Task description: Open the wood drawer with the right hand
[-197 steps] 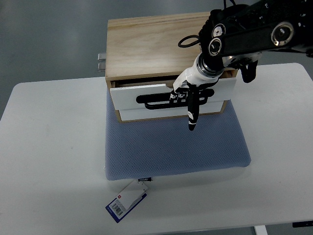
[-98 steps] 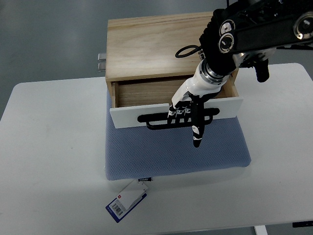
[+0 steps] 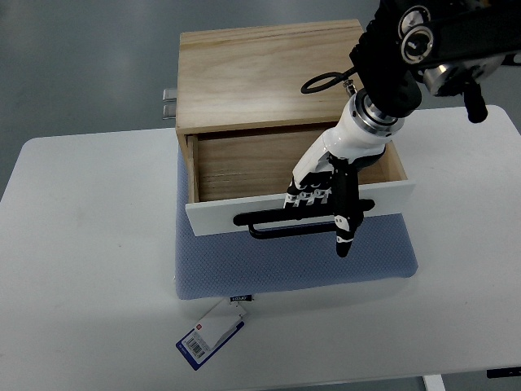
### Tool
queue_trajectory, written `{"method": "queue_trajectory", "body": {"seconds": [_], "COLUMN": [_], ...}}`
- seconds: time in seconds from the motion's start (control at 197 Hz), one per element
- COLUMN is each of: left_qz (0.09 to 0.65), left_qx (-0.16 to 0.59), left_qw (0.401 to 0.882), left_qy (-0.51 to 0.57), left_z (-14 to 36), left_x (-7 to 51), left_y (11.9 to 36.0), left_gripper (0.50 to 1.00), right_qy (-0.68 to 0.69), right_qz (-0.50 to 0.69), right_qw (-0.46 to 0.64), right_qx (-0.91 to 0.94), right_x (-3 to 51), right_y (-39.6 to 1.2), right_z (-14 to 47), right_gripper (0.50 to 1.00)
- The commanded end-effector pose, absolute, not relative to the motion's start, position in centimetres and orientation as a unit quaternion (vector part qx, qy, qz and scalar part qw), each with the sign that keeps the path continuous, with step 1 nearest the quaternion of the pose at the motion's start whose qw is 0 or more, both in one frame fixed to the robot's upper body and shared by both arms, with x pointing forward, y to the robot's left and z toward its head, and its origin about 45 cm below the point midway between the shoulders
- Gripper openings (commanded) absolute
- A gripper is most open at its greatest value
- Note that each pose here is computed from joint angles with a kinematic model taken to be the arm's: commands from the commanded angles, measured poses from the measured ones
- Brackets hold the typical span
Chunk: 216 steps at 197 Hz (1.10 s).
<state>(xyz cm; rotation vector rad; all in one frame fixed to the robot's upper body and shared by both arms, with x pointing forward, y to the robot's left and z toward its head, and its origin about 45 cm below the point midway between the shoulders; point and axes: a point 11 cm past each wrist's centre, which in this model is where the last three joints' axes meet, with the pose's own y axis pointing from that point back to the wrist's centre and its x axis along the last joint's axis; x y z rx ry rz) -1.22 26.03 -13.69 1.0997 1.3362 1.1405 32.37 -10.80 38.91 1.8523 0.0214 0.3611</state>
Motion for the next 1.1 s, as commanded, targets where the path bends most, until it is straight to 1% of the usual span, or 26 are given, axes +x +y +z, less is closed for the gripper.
{"method": "queue_trajectory", "body": {"seconds": [0.0, 0.031, 0.036, 0.102, 0.153, 0.158, 0.259, 0.32, 0.326, 0.346, 0.397, 0.402, 0.463, 0.514, 0.519, 0.57, 0.621, 0.626, 0.656, 0.702, 0.707, 0.865, 0.916, 0.921, 0.951, 1.094], "left_qz": [0.473, 0.473, 0.473, 0.473, 0.473, 0.473, 0.473, 0.473, 0.472, 0.472, 0.472, 0.472, 0.471, 0.471, 0.472, 0.473, 0.473, 0.473, 0.473, 0.473, 0.473, 0.472, 0.472, 0.472, 0.472, 0.473], "left_qx": [0.456, 0.456, 0.456, 0.456, 0.456, 0.456, 0.456, 0.456, 0.456, 0.456, 0.456, 0.456, 0.456, 0.456, 0.456, 0.455, 0.455, 0.456, 0.456, 0.456, 0.456, 0.456, 0.456, 0.456, 0.456, 0.456], "left_qw": [0.511, 0.511, 0.51, 0.51, 0.51, 0.51, 0.51, 0.51, 0.511, 0.511, 0.511, 0.511, 0.511, 0.511, 0.511, 0.51, 0.51, 0.51, 0.51, 0.51, 0.51, 0.511, 0.511, 0.511, 0.511, 0.51], "left_qy": [0.554, 0.554, 0.555, 0.555, 0.555, 0.555, 0.555, 0.555, 0.555, 0.555, 0.555, 0.555, 0.556, 0.556, 0.556, 0.556, 0.556, 0.555, 0.555, 0.555, 0.555, 0.556, 0.556, 0.555, 0.556, 0.555], "left_z": [-13.7, -13.7, -13.7, -13.7, -13.7, -13.7, -13.7, -13.7, -13.7, -13.7, -13.7, -13.7, -13.7, -13.7, -13.7, -13.7, -13.7, -13.7, -13.7, -13.7, -13.7, -13.7, -13.7, -13.7, -13.7, -13.7], "left_x": [-1.1, -1.1, -1.2, -1.2, -1.2, -1.2, -1.2, -1.2, -1.2, -1.2, -1.2, -1.2, -1.2, -1.2, -1.2, -1.2, -1.2, -1.2, -1.2, -1.2, -1.2, -1.2, -1.2, -1.1, -1.2, -1.2], "left_y": [26.0, 26.0, 26.0, 26.0, 26.0, 26.0, 26.0, 26.0, 25.9, 25.9, 25.9, 25.9, 25.8, 25.8, 25.9, 25.9, 25.9, 26.0, 26.0, 26.0, 26.0, 25.9, 25.9, 25.9, 25.9, 26.0], "left_gripper": [1.0, 1.0, 1.0, 1.0, 1.0, 1.0, 1.0, 1.0, 1.0, 1.0, 1.0, 1.0, 1.0, 1.0, 1.0, 1.0, 1.0, 1.0, 1.0, 1.0, 1.0, 1.0, 1.0, 1.0, 1.0, 1.0], "right_qy": [-0.006, -0.006, -0.025, -0.052, -0.052, -0.087, -0.183, -0.191, -0.238, -0.258, -0.258, -0.309, -0.377, -0.377, -0.434, -0.484, -0.484, -0.522, -0.54, -0.54, -0.558, -0.607, -0.607, -0.621, -0.629, -0.654], "right_qz": [0.163, 0.163, 0.167, 0.176, 0.176, 0.185, 0.202, 0.201, 0.192, 0.186, 0.186, 0.173, 0.154, 0.154, 0.125, 0.094, 0.094, 0.061, 0.037, 0.037, 0.005, -0.098, -0.098, -0.124, -0.136, -0.183], "right_qw": [0.579, 0.579, 0.571, 0.555, 0.555, 0.531, 0.472, 0.466, 0.433, 0.415, 0.415, 0.361, 0.301, 0.301, 0.251, 0.199, 0.199, 0.148, 0.119, 0.119, 0.079, -0.09, -0.09, -0.144, -0.175, -0.27], "right_qx": [0.799, 0.799, 0.803, 0.811, 0.811, 0.822, 0.839, 0.84, 0.848, 0.852, 0.852, 0.863, 0.862, 0.862, 0.856, 0.847, 0.847, 0.838, 0.832, 0.832, 0.826, 0.784, 0.784, 0.761, 0.745, 0.683], "right_x": [32.7, 32.7, 33.2, 34.0, 34.0, 35.2, 38.7, 39.1, 41.1, 42.0, 42.0, 44.2, 46.8, 46.8, 48.8, 50.1, 50.1, 51.0, 51.3, 51.3, 51.7, 52.0, 52.0, 51.8, 51.6, 50.4], "right_y": [-11.1, -11.1, -11.7, -12.4, -12.4, -13.1, -15.9, -16.2, -18.2, -19.2, -19.2, -21.6, -24.5, -24.5, -27.2, -29.8, -29.8, -32.0, -33.3, -33.3, -34.4, -36.3, -36.3, -36.9, -37.2, -37.9], "right_z": [40.2, 40.2, 41.4, 43.2, 43.2, 45.3, 50.3, 50.6, 52.0, 52.4, 52.4, 53.4, 53.4, 53.4, 52.5, 51.6, 51.6, 50.4, 49.0, 49.0, 47.2, 40.6, 40.6, 38.1, 36.8, 30.8], "right_gripper": [0.938, 0.938, 0.94, 0.94, 0.94, 0.94, 0.94, 0.94, 0.94, 0.94, 0.94, 0.94, 0.942, 0.942, 0.942, 0.944, 0.944, 0.944, 0.944, 0.944, 0.944, 0.944, 0.944, 0.944, 0.944, 0.944]}}
